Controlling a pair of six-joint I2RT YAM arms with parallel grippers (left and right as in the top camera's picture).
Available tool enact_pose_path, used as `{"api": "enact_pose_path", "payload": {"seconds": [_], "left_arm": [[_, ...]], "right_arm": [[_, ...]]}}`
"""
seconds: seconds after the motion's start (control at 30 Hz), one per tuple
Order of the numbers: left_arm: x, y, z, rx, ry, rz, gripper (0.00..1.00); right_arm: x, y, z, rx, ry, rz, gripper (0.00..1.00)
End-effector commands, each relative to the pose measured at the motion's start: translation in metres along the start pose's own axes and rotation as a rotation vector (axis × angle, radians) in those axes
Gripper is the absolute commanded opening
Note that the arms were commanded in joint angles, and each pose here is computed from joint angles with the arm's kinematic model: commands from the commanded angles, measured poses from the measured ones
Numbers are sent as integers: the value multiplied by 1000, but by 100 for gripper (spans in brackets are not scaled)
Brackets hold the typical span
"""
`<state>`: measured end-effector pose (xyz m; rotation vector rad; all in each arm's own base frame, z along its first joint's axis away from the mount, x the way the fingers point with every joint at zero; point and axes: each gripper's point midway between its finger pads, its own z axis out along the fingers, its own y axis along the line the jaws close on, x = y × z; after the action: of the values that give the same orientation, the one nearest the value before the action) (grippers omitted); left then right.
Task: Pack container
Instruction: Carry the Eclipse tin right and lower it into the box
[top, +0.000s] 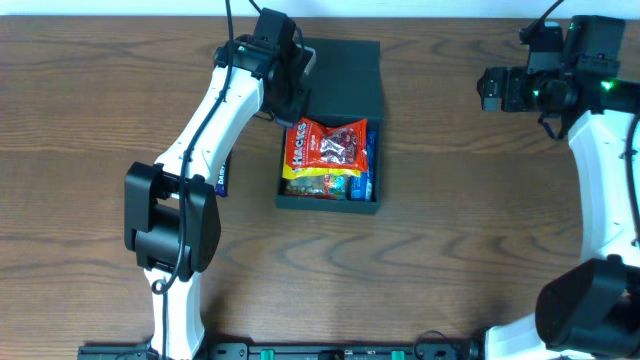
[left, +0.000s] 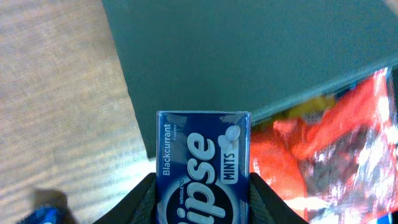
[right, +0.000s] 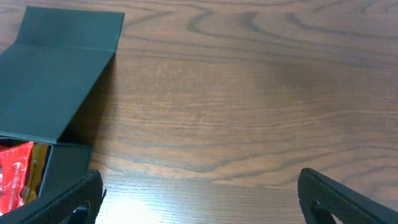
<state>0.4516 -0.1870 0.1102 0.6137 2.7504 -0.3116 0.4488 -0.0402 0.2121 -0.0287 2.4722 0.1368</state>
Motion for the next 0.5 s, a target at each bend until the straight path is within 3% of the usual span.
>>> {"api": "enact_pose_path", "payload": {"seconds": [0.0, 0.2, 0.47], "left_arm": [[-1, -5, -19, -4, -6, 135, 6], [26, -17, -18, 19, 103, 377, 6], [44, -3, -21, -48, 197, 424, 6]], "right_arm": [[0, -2, -1, -3, -4, -12, 99], [-1, -2, -1, -3, -8, -14, 99], [-1, -2, -1, -4, -4, -13, 99]]}}
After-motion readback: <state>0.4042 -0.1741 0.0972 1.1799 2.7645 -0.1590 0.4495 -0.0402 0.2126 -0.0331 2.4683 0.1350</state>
